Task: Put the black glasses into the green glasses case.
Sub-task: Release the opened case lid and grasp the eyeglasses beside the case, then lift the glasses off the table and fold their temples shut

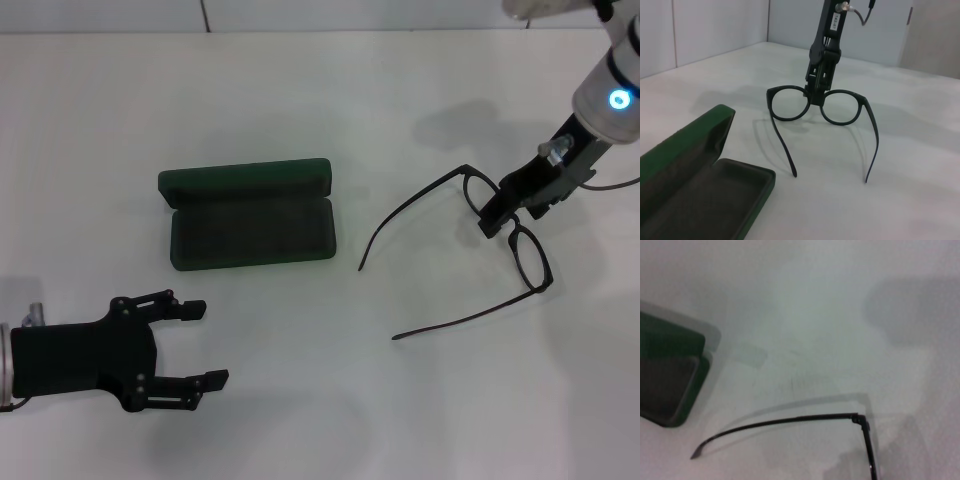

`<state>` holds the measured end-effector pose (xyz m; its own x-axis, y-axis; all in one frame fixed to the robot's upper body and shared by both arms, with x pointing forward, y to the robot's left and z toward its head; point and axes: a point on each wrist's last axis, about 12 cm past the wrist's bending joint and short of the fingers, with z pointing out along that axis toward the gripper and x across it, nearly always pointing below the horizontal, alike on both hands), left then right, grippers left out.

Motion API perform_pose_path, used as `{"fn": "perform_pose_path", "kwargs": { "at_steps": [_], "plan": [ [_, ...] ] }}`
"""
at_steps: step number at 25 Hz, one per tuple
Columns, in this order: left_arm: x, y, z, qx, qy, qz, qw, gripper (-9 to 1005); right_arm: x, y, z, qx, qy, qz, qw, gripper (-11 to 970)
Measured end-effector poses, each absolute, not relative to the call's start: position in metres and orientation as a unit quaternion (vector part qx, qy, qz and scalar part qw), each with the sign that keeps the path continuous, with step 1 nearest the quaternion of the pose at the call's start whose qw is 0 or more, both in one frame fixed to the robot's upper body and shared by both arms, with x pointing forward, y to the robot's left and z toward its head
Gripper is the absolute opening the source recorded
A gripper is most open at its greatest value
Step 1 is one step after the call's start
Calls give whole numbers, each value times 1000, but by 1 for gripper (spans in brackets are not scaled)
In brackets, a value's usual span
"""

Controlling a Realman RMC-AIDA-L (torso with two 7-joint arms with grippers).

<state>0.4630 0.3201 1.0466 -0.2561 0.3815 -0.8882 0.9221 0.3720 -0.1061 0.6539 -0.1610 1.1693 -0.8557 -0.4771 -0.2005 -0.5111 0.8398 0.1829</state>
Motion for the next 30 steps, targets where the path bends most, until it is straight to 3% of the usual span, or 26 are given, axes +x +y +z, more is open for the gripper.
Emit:
{"fn": "perform_pose_path", "kwargs": {
  "at_steps": [2,12,21,26,30],
  "plan": [
    [463,320,1046,452,721,-330,409,849,653,-158,1168,-266,955,107,74,805],
    [465,319,1047,453,720,-329,410,836,654,-156,1166,-269,954,103,81,392],
    [466,319,1047,454,720,-328,410,825,654,-157,1165,-273,953,102,82,159],
    [466,319,1047,454,719,-328,410,818,653,-160,1165,-280,951,99,85,65],
    [466,318,1047,454,719,-329,411,813,651,-168,1167,-281,950,103,88,61]
  ]
}}
